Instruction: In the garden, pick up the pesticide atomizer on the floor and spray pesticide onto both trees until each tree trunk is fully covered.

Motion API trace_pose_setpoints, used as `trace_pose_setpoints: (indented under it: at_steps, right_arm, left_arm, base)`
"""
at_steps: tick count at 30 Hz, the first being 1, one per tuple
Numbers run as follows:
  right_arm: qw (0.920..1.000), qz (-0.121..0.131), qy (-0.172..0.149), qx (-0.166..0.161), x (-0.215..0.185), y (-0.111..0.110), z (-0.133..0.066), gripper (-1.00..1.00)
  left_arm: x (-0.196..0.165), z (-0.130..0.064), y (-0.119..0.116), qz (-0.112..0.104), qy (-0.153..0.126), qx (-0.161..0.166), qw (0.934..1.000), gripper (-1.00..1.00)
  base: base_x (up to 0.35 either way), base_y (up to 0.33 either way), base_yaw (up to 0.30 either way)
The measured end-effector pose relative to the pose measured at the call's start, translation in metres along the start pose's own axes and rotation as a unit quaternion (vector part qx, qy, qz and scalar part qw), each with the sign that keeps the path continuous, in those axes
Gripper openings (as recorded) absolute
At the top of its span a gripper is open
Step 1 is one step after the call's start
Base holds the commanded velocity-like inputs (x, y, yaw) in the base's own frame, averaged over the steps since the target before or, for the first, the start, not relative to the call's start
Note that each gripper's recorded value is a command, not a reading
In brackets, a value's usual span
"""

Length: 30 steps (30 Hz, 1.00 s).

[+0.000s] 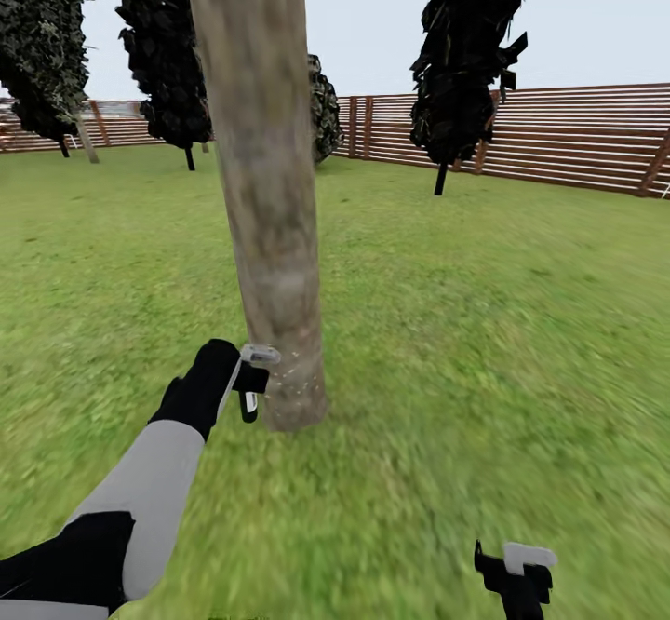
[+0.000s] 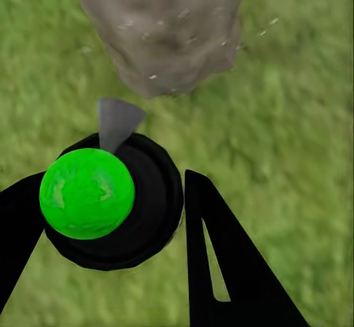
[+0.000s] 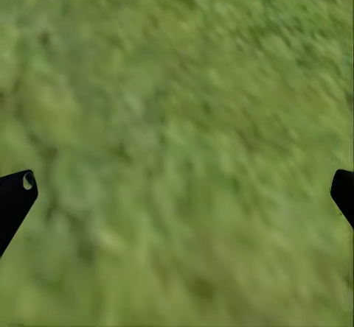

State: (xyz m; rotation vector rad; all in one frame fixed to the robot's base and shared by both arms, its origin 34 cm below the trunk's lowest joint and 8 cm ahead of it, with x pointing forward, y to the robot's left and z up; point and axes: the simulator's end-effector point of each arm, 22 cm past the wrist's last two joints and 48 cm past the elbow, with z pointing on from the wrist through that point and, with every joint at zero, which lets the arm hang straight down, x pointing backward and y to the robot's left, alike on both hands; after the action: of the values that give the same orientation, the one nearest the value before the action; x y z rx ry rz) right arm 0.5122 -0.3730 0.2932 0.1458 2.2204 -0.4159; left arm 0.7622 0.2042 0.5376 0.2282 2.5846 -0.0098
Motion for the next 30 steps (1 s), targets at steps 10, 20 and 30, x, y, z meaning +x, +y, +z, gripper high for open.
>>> trace_pose_setpoints:
  at_steps: [10,20,30]
  right_arm:
    - [1.0000,0.000,0.000,0.000,0.000,0.000,0.000,1.00]
    - [1.0000,0.000,0.000,0.000,0.000,0.000,0.000,1.00]
    - [1.0000,0.000,0.000,0.000,0.000,0.000,0.000,1.00]
  left_arm:
    - [-0.002,-0.001,0.002,-0.001,-0.004,-0.003,1.0000,-1.00]
    - [0.000,-0.001,0.008,-0.002,-0.003,-0.009,0.9999,-1.00]
    - [0.023,0.001,0.080,-0.015,0.014,-0.057,0.9982,-1.00]
  base:
    - [0.000,-0.271,0.021]
    - [0.023,-0.271,0.000]
    - [0.060,-0.271,0.158]
